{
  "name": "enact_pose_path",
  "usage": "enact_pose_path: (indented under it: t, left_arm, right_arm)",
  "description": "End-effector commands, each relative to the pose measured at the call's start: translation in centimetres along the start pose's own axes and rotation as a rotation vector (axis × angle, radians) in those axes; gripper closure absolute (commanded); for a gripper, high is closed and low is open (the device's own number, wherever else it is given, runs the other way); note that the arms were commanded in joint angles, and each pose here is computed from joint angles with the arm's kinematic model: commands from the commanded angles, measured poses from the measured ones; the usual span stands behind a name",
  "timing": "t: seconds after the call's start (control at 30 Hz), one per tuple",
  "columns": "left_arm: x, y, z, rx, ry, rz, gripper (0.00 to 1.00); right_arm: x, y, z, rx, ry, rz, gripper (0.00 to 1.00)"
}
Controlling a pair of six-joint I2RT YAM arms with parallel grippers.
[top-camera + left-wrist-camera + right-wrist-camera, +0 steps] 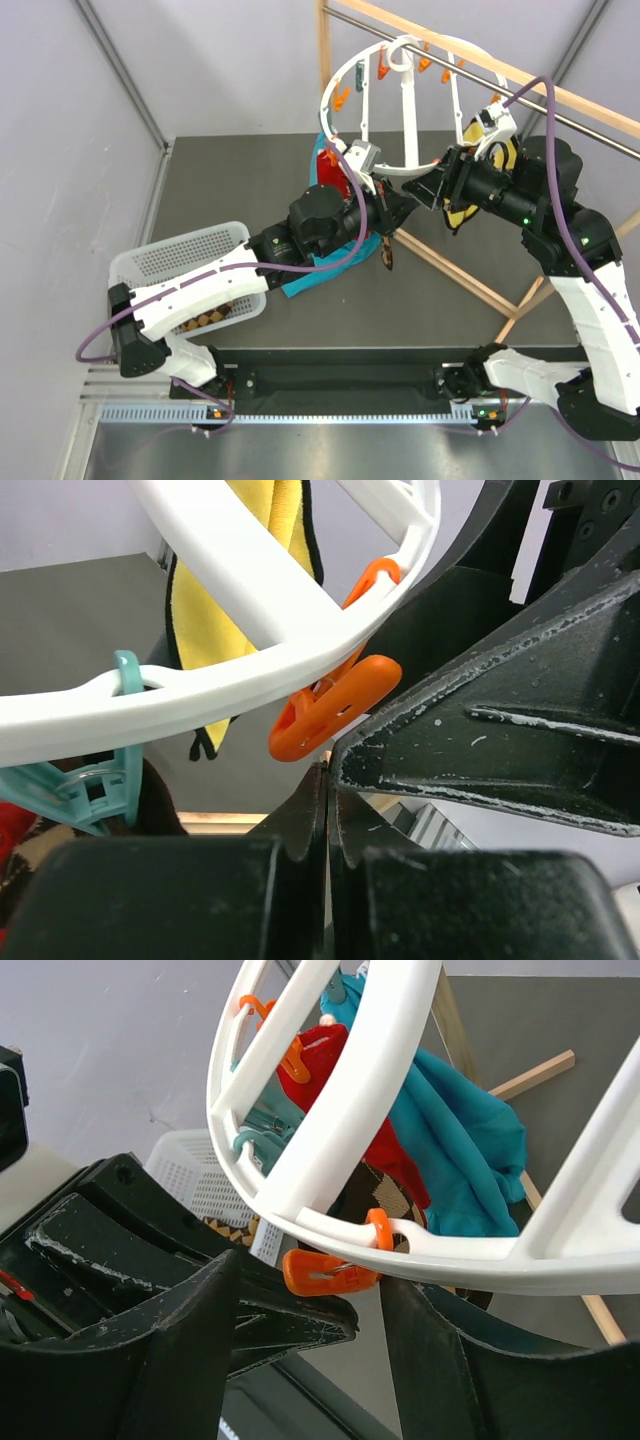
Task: Clip the socks to the hanger
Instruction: Open the clamp at the hanger.
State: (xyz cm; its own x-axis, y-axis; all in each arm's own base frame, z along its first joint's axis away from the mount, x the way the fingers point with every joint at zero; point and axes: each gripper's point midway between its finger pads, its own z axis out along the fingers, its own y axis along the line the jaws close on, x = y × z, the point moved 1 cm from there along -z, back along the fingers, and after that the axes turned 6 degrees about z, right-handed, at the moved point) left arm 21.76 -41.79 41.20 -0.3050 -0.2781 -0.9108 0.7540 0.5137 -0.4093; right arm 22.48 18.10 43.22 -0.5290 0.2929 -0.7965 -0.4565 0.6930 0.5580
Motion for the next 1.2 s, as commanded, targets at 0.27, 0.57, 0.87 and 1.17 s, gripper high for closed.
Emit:
enact_pose_path:
  t: [0.27,0.57,0.87,1.17]
  left_arm:
    - [-2.0,-0.6,-0.8,0.02,-0.056,-0.008,1.0]
    - [-0.9,0.1,-3.9,0.009,0.02,0.014,1.0]
    - [3.8,11.0,-14.3,-0.494,0.142,0.071,0.58]
    - [9.2,23.1,-26.7,-1.257,0.425,0.252,0.48]
  right_arm:
    - [-1.9,0.7,0.0,-0.036,-0.092,-0.095,0.54]
    - [-1.7,0.2,0.6,-0.018,-0.075,-0.088,1.0]
    - [-1.2,-0.4,0.4,0.008,-0.068,-0.09,1.0]
    - [-0.4,-1.0,0.8,0.011,-0.054,-0.084,1.0]
